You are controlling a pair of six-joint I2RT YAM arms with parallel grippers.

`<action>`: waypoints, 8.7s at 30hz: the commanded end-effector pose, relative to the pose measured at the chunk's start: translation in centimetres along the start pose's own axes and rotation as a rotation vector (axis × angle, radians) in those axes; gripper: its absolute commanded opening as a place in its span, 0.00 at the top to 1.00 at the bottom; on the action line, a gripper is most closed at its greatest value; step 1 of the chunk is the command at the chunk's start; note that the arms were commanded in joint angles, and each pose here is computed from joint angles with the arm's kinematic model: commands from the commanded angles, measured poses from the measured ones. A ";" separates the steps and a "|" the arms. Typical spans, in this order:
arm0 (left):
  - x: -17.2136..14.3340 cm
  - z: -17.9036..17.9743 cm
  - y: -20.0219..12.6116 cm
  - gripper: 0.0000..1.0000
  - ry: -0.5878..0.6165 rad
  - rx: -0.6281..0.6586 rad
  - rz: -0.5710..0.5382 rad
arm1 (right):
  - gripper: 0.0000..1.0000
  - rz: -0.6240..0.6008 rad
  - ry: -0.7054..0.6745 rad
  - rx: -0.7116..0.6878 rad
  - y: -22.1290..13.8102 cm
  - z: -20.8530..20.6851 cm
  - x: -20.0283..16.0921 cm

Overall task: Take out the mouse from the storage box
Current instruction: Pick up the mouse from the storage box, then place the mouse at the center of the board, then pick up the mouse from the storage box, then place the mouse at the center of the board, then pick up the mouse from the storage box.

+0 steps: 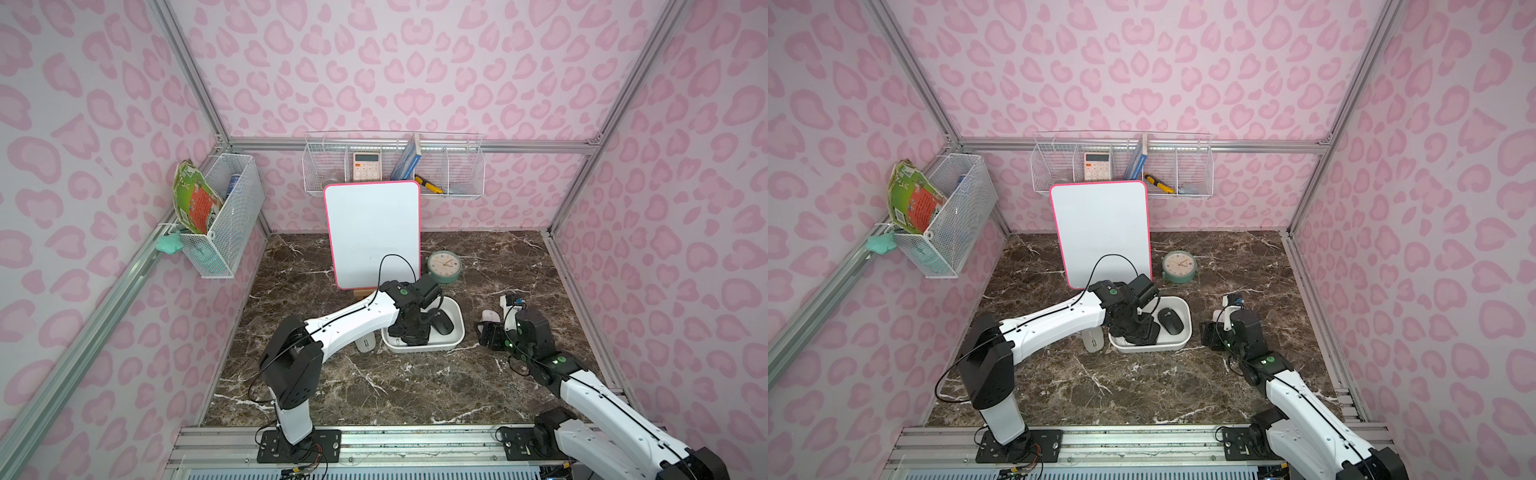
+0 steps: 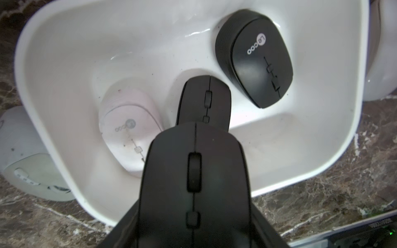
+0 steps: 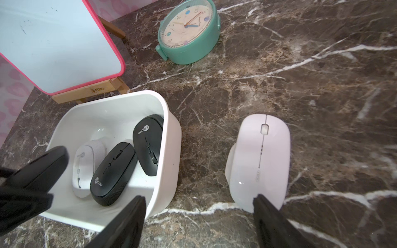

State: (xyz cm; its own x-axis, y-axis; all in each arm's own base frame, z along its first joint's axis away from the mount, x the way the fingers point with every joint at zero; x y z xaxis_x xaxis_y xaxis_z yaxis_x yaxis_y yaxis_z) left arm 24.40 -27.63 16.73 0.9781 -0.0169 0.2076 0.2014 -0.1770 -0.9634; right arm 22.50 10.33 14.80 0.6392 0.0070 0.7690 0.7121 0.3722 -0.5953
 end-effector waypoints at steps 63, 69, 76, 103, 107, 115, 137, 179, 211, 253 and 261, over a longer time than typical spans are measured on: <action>-11.4 7.8 1.2 0.10 0.049 0.066 -0.094 | 0.19 0.020 -0.080 0.037 1.4 3.7 1.7; -8.6 9.8 -2.4 0.07 -0.048 -0.022 -0.243 | 0.19 0.048 -0.153 0.059 2.1 6.1 2.1; -5.8 14.0 -4.3 0.06 -0.216 -0.073 -0.400 | 0.19 0.118 -0.249 0.078 4.1 9.2 2.0; -5.1 18.8 -3.8 0.03 -0.317 -0.077 -0.599 | 0.20 0.405 -0.434 -0.139 12.0 10.6 1.5; -5.1 18.8 -4.0 0.03 -0.313 -0.084 -0.608 | 0.21 0.430 -0.426 -0.150 12.8 10.1 1.3; -5.2 18.8 -4.0 0.03 -0.308 -0.099 -0.614 | 0.27 0.467 -0.415 -0.149 14.2 9.8 0.4; -5.1 18.6 -3.8 0.03 -0.312 -0.100 -0.603 | 0.30 0.486 -0.409 -0.080 15.7 9.8 -0.8; -3.2 16.0 -3.7 0.03 -0.312 -0.167 -0.484 | 0.59 0.264 -0.144 -0.076 -4.7 7.3 0.5; -1.9 14.1 -3.5 0.03 -0.292 -0.225 -0.424 | 0.50 0.383 0.159 -0.231 0.1 2.4 -9.2; 2.9 -0.9 0.3 0.19 -0.017 -0.024 -0.035 | 0.19 -0.005 0.133 -0.175 -1.5 2.2 -1.1; 2.4 -2.1 3.1 0.23 -0.022 0.000 0.075 | 0.19 -0.035 0.151 -0.159 -1.5 1.8 -1.0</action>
State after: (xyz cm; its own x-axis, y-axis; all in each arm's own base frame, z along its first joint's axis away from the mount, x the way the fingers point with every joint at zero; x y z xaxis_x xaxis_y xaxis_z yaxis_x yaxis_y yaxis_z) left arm 27.84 -30.15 15.23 0.9814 -0.0036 0.1918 0.1876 -0.1915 -0.9634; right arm 20.00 11.26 15.07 0.6594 -0.1418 0.7383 0.7494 0.2030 -0.6303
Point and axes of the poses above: each gripper's point midway between its finger pads, its own y axis out along the fingers, its own z axis along the line the jaws close on, x = y × z, the point moved 6 cm from there along -y, back along the fingers, and after that the axes turned 10 degrees about -y, right-handed, at the moved point
